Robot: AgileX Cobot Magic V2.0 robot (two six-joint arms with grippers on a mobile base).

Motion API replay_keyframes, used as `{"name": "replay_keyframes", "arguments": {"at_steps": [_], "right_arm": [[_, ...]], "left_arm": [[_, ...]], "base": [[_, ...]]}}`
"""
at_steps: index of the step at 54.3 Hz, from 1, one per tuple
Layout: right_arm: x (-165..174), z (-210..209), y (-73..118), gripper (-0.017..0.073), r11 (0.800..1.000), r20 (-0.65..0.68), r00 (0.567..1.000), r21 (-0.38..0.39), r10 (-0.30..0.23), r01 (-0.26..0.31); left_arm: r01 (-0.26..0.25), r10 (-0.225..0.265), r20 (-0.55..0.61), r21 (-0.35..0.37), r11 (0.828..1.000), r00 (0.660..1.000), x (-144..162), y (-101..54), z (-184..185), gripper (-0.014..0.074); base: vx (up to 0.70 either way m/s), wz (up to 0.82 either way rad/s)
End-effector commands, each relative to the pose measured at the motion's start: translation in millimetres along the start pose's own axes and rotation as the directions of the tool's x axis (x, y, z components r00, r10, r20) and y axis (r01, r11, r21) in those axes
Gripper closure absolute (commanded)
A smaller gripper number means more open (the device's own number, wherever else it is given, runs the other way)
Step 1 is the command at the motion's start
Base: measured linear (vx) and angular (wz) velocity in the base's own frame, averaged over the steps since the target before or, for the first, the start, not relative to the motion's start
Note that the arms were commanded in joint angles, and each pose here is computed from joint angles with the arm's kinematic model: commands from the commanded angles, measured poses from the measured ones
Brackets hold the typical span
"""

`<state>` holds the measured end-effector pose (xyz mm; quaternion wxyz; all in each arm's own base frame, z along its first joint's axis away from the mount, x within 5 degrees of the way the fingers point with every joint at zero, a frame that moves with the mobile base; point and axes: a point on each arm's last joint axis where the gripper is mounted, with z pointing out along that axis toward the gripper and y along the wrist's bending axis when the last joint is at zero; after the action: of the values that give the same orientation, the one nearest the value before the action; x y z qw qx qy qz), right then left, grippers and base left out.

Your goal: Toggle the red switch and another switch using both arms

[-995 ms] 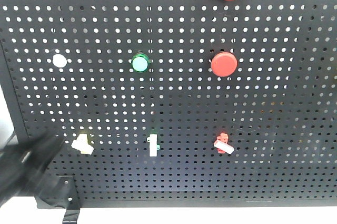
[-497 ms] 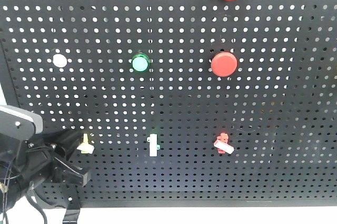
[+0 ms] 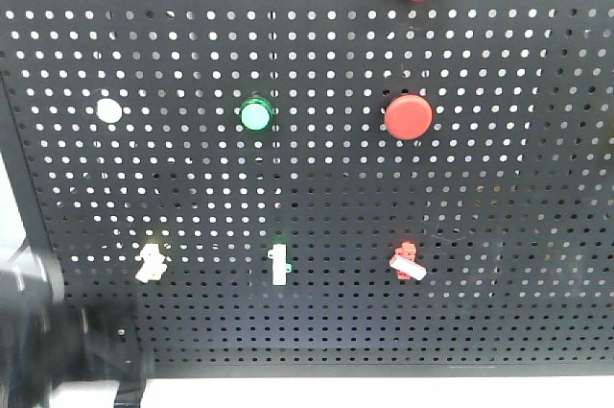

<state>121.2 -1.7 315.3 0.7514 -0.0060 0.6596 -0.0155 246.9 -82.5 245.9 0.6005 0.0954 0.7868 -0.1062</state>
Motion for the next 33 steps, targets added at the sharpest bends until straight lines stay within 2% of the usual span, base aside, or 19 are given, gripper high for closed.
{"name": "replay_keyframes", "arguments": {"at_steps": [1, 6, 12, 17, 20, 28, 33], "right_arm": [[-17.7, 3.3, 0.2, 0.0564, 1.0, 0.107, 0.994, -0.006, 0.011, -0.011], [-14.6, 7.4, 4.4, 0.0564, 0.998, 0.086, 0.995, -0.045, 0.045, -0.042], [-8.3, 15.9, 20.1, 0.0564, 0.985, 0.055, 0.998, -0.17, 0.018, -0.009], [-2.5, 25.2, 38.7, 0.0564, 0.954, 0.058, 0.998, -0.3, -0.006, 0.023], [1.3, 32.0, 50.1, 0.0564, 0.93, 0.063, 0.998, -0.366, 0.003, 0.02], [3.8, 58.0, 74.1, 0.0568, 0.889, 0.036, 0.998, -0.457, 0.043, -0.022], [1.7, 76.2, 91.2, 0.0568, 0.865, 0.023, 0.999, -0.502, 0.031, -0.016]], "left_arm": [[0.022, -0.024, 0.223, 0.01, 1.0, 0.974, -33.2, -1.8, -16.5, 0.0593], [0.023, -0.026, 0.273, 0.014, 1.0, 0.962, -42.8, -1.8, -30.1, 0.0593], [0.022, -0.027, 0.297, 0.019, 1.0, 0.955, -50.6, -2.0, -42.5, 0.0593], [0.023, -0.029, 0.31, 0.023, 0.999, 0.95, -55.1, -2.2, -51.0, 0.0593], [0.023, -0.03, 0.314, 0.024, 0.999, 0.949, -56.6, -2.2, -53.9, 0.0593], [0.023, -0.03, 0.312, 0.026, 0.999, 0.95, -57.4, -2.3, -56.5, 0.0593], [0.023, -0.03, 0.301, 0.026, 0.999, 0.953, -56.3, -2.3, -56.2, 0.0593]], "base": [[0.0, 0.0], [0.0, 0.0], [0.0, 0.0], [0.0, 0.0], [0.0, 0.0], [0.0, 0.0], [0.0, 0.0]]}}
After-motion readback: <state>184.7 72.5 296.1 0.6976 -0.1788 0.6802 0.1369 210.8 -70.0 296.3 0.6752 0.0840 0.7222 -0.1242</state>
